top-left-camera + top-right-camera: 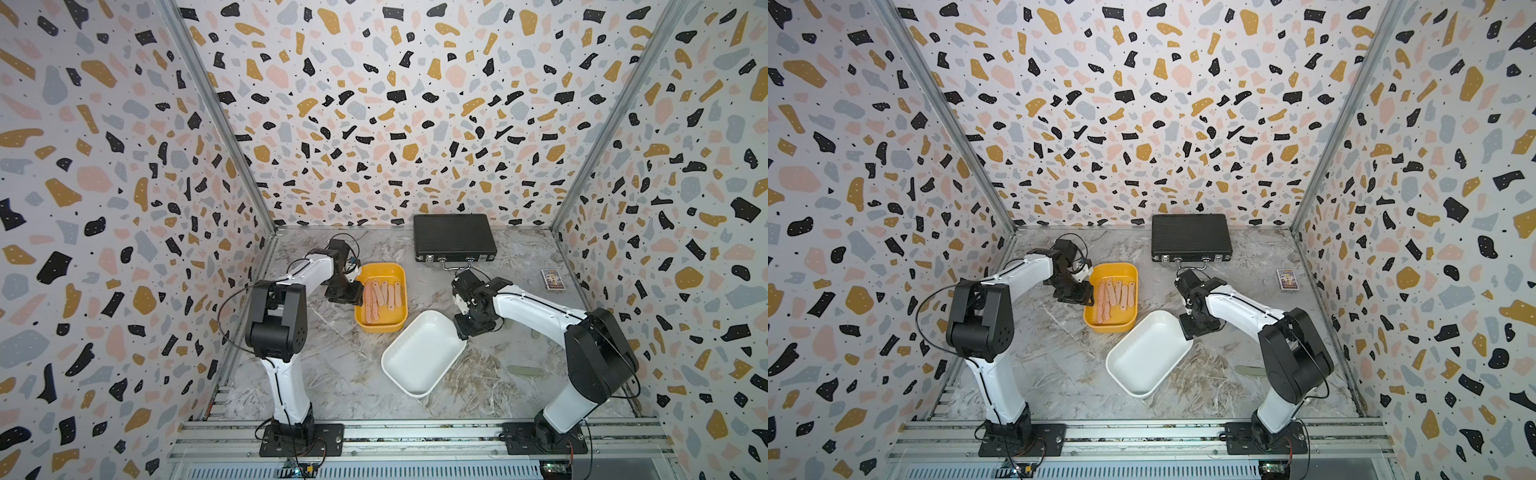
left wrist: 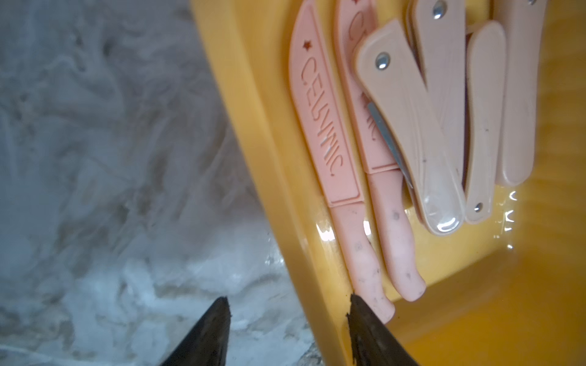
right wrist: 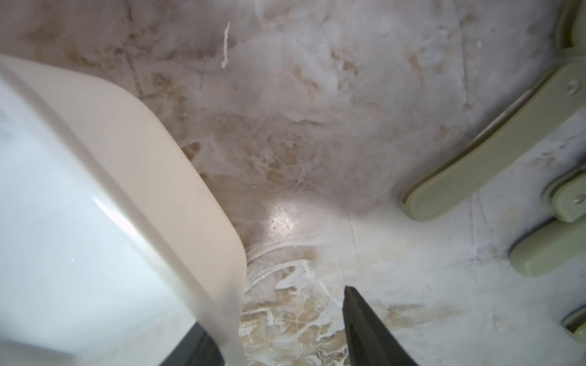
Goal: Place the fruit knives into the storage box by color
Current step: Move the storage box to the center of the board.
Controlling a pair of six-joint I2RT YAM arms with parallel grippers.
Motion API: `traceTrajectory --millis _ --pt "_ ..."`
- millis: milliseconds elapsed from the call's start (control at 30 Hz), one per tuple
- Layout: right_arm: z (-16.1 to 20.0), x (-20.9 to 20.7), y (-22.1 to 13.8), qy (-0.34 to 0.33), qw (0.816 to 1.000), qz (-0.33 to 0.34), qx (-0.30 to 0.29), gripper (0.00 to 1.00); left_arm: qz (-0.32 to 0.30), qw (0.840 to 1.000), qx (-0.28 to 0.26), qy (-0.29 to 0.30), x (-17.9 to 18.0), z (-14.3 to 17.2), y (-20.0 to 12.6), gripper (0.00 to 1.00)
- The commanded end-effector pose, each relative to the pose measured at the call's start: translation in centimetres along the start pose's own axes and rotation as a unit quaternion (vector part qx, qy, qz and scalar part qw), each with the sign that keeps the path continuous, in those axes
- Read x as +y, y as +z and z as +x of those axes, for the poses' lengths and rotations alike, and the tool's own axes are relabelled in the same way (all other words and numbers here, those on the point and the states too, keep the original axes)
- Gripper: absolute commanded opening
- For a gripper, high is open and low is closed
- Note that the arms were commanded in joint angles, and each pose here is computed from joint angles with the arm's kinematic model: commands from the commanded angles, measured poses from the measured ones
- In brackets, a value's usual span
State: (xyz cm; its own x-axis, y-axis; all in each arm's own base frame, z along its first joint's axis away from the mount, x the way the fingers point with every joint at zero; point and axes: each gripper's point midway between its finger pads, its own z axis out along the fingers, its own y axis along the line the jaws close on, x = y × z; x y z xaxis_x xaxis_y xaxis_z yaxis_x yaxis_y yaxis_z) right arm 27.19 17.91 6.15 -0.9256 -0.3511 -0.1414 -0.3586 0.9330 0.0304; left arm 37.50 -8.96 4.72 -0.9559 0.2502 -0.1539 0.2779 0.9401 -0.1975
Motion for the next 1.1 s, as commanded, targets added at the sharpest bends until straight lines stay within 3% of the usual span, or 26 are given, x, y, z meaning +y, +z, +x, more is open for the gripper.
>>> traceTrajectory --millis 0,367,533,867,1067 --pt "-2.1 0.1 -1.0 -0.007 1.0 0.0 -0.016 0.59 -0.003 1.0 -0.005 0.006 0.7 1.2 -0.9 0.6" --pt "-7.6 1.1 0.5 -0.017 1.0 -0.009 -0.011 0.59 0.009 1.0 -0.021 0.001 0.9 3.1 -2.3 0.6" --pt "-9.7 1.3 -0.8 -0.022 0.999 -0.008 -0.024 0.59 0.021 0.999 -0.042 0.002 0.3 2.9 -3.8 0.61" --pt "-9.8 1.6 -6.7 0.016 0.996 -0.029 -0.077 0.65 0.057 0.987 -0.152 0.003 -2.2 -0.2 -12.9 0.66" --pt "-7.0 1.8 -7.4 0.041 0.995 -0.044 -0.078 0.65 0.151 0.965 -0.213 0.028 -6.5 -0.9 -18.0 0.69"
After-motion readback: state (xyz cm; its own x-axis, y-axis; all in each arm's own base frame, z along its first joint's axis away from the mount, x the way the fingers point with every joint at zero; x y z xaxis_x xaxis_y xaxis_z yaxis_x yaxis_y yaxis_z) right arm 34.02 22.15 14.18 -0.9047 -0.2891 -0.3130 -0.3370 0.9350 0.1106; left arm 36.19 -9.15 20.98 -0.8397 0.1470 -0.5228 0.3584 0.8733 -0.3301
